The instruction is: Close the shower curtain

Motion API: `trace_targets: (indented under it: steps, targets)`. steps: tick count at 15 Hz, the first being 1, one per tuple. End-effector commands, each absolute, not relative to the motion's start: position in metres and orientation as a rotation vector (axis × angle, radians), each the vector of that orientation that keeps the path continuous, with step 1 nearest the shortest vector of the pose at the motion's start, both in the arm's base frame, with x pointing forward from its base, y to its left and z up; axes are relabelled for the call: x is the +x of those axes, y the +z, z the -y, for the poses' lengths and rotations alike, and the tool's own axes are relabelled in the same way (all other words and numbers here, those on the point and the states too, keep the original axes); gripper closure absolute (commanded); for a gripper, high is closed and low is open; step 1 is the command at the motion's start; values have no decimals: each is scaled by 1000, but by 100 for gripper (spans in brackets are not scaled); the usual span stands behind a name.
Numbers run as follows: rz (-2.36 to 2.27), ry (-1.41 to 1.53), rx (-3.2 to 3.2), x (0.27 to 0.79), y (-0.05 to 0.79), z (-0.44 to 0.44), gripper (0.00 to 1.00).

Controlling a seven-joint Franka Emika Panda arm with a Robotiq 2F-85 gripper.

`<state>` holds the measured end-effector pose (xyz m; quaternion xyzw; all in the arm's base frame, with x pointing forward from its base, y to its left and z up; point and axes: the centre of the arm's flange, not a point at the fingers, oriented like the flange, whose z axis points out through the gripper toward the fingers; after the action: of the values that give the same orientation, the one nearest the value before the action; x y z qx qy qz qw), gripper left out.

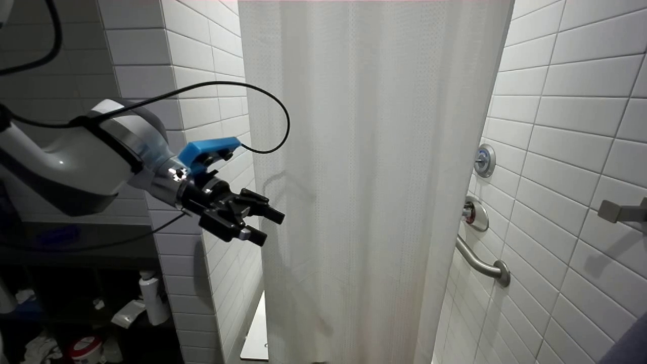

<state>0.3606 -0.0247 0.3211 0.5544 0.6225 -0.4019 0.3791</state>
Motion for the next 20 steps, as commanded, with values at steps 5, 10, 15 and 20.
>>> trace_targets:
  steps: [5,10,15,20]
  targets:
    - [-1591,-1030,1411,361,321,25,0]
    - [-1493,-1027,1453,363,313,37,0]
    - [-1460,-992,1077,391,341,35,0]
    - [-1426,-894,756,413,359,17,0]
